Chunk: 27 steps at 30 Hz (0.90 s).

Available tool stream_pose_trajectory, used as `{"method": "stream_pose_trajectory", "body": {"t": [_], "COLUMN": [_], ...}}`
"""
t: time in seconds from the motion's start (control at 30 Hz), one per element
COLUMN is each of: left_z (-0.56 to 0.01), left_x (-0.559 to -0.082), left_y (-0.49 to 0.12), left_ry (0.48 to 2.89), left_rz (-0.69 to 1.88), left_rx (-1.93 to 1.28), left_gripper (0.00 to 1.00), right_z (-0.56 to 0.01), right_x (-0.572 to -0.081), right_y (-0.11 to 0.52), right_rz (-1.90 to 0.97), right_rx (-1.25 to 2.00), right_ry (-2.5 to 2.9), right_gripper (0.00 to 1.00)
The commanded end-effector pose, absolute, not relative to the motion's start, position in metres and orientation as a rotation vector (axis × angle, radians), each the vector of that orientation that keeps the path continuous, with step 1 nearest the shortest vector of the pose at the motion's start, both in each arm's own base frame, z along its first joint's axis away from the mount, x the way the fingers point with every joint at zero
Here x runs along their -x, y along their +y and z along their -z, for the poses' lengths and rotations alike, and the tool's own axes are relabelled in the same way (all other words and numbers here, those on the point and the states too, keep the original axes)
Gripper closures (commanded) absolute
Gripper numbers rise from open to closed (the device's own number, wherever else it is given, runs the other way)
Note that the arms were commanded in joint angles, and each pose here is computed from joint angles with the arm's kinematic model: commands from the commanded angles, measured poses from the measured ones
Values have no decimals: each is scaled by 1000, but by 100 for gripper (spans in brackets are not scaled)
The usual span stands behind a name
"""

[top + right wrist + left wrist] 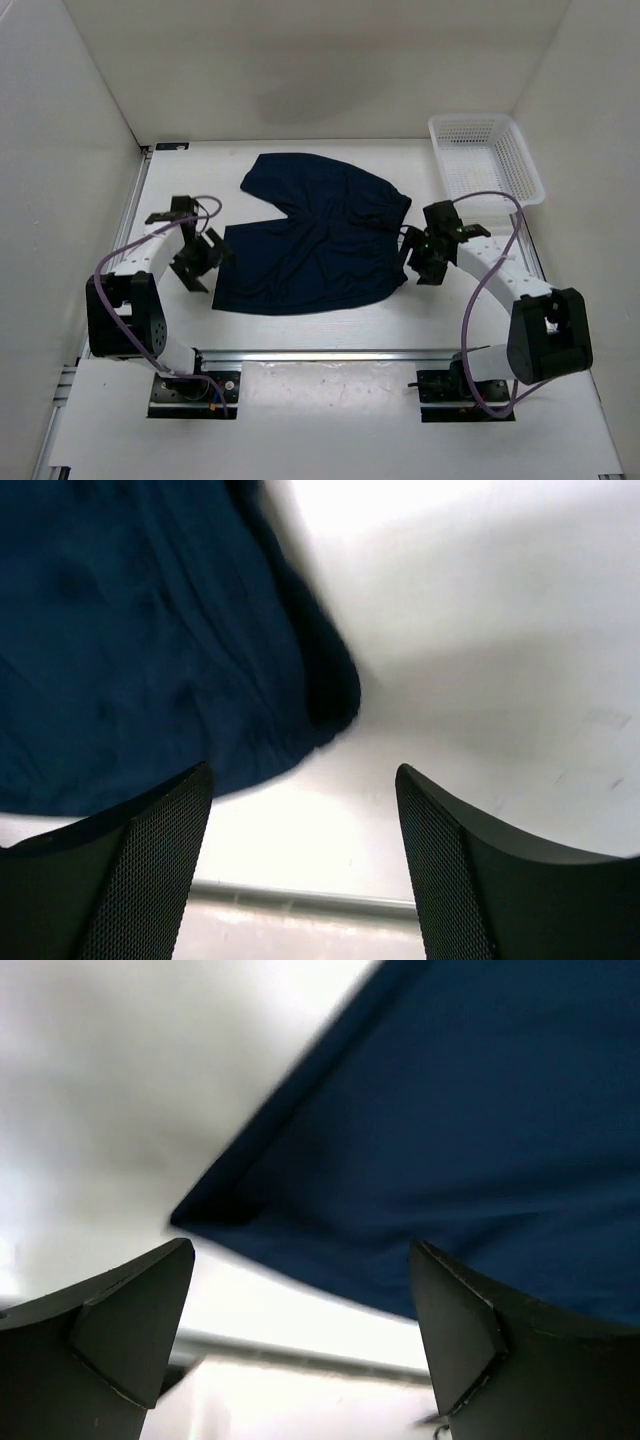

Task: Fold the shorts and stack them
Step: Fold the shorts

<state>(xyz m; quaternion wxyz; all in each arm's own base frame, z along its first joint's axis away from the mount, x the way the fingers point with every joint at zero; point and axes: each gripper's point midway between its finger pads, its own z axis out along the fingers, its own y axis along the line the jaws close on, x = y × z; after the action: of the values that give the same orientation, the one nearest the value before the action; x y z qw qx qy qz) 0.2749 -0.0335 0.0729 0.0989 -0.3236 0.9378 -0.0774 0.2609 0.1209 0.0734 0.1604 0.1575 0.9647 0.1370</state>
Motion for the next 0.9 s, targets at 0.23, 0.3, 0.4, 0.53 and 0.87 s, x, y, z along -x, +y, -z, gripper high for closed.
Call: {"method": "stream_pose_trajectory", "body": {"t": [0.23, 0.3, 0.4, 0.53, 0.87], "left_z": [-34, -24, -9, -5, -81], "left_x": [-227, -224, -228, -245, -258], "left_y": [-44, -44, -39, -36, -32], "left_ry": [2784, 2803, 2815, 2819, 2636], "left_rz": [254, 244, 195, 175, 253], "left_rx": [1168, 1177, 1172, 1160, 1092], "left_gripper": [0, 0, 3, 50, 90], "right_z": [-68, -61, -51, -37, -59], "right_x": [-239, -245, -255, -271, -242], "right_y": [150, 152, 151, 152, 128], "right_rz": [-691, -690, -655, -617, -502], "right_rx": [-533, -534, -510, -493, -493], "right_ry": [2705, 2706, 2707, 2732, 2711], "right_gripper": [22, 23, 28, 44, 100]}}
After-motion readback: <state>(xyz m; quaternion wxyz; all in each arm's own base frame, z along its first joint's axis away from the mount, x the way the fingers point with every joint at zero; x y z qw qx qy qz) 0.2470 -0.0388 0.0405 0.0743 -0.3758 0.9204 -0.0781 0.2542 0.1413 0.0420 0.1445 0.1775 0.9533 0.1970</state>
